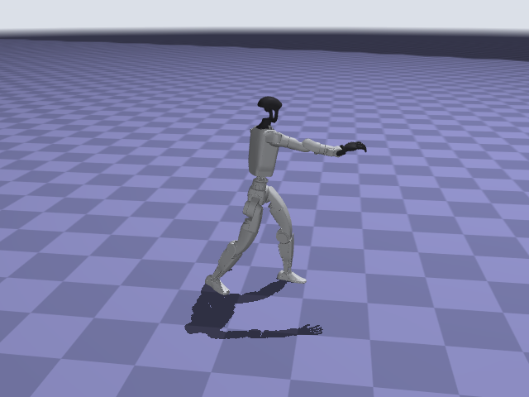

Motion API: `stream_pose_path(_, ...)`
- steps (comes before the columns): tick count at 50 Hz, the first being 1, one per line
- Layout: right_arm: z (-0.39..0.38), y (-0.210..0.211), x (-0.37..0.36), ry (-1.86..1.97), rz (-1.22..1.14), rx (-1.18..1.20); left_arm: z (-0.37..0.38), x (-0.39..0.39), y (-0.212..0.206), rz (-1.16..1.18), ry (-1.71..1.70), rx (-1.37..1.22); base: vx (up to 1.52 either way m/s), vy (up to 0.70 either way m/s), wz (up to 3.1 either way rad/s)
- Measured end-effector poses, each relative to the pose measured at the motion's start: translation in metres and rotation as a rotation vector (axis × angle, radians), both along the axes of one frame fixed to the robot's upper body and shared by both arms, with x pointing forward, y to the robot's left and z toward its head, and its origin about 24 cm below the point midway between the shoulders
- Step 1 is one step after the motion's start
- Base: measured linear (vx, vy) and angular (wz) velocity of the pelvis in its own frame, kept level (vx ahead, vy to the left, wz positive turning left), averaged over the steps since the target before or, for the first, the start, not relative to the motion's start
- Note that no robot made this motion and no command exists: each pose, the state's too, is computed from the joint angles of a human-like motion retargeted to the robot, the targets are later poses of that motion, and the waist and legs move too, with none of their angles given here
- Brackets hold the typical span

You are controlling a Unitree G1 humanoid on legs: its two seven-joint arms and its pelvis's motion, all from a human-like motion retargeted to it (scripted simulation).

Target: Kungfu

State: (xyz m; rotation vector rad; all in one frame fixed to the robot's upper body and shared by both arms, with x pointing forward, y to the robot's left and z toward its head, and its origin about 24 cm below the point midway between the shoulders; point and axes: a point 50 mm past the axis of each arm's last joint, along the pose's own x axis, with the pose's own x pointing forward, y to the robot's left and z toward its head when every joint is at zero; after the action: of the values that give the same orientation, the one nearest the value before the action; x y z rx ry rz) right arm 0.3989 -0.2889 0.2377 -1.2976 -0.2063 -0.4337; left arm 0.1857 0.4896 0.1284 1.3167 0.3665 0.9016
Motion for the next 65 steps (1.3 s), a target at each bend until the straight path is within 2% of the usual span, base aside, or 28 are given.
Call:
stream_pose_path(4,-0.003,-0.001,0.002,0.039,-0.01,0.092,0.059,0.072,-0.057,-0.434,-0.226,0.139,0.0,0.0,0.0)
stream_pose_path(8,0.0,0.003,0.004,0.019,-0.01,0.127,0.121,0.114,-0.147,-0.935,-0.459,0.253,0.0,0.0,0.0)
stream_pose_path(13,0.003,0.015,0.009,0.012,0.011,0.165,0.182,0.126,-0.262,-1.482,-0.703,0.277,-0.01,0.04,-0.22)
stream_pose_path(18,0.01,0.033,0.015,0.02,0.059,0.188,0.211,0.122,-0.353,-1.923,-0.648,0.248,-0.02,0.03,-0.3)
stream_pose_path(21,0.014,0.048,0.019,0.024,0.1,0.203,0.211,0.122,-0.39,-2.061,-0.46,0.313,-0.02,0.03,-0.36)
stream_pose_path(25,0.017,0.078,0.025,0.042,0.197,0.201,0.199,0.133,-0.416,-2.011,-0.153,0.53,-0.02,0.04,-0.42)
stream_pose_path(29,0.023,0.115,0.028,0.045,0.33,0.098,0.18,0.159,-0.422,-1.813,-0.091,0.708,-0.03,-0.01,-0.62)
stream_pose_path(32,0.021,0.144,0.026,-0.009,0.408,-0.076,0.172,0.166,-0.417,-1.764,-0.198,0.696,-0.12,-0.03,-1.09)
stream_pose_path(35,0.021,0.161,0.023,-0.054,0.453,-0.213,0.167,0.158,-0.413,-1.826,-0.286,0.673,-0.18,-0.02,-1.49)
stream_pose_path(50,0.017,0.265,-0.02,-0.207,0.951,-0.164,0.134,0.119,-0.353,-1.538,-0.386,0.747,-0.5,-0.07,-2.1)
stream_pose_path(54,-0.021,0.279,-0.03,-0.132,1.042,-0.135,0.09,0.112,-0.348,-1.508,-0.311,0.621,-0.65,-0.38,-1.69)
stream_pose_path(58,-0.089,0.269,-0.039,0.032,1.046,-0.053,0.021,0.109,-0.36,-1.54,-0.171,0.374,-0.59,-0.5,-1.54)
stream_pose_path(62,-0.193,0.233,-0.063,0.324,0.932,0.057,-0.083,0.096,-0.406,-1.644,0.008,-0.037,-0.54,-0.45,-0.12)
stream_pose_path(65,-0.27,0.19,-0.097,0.627,0.752,0.016,-0.14,0.071,-0.456,-1.709,0.082,-0.396,-0.51,-0.1,0.2)
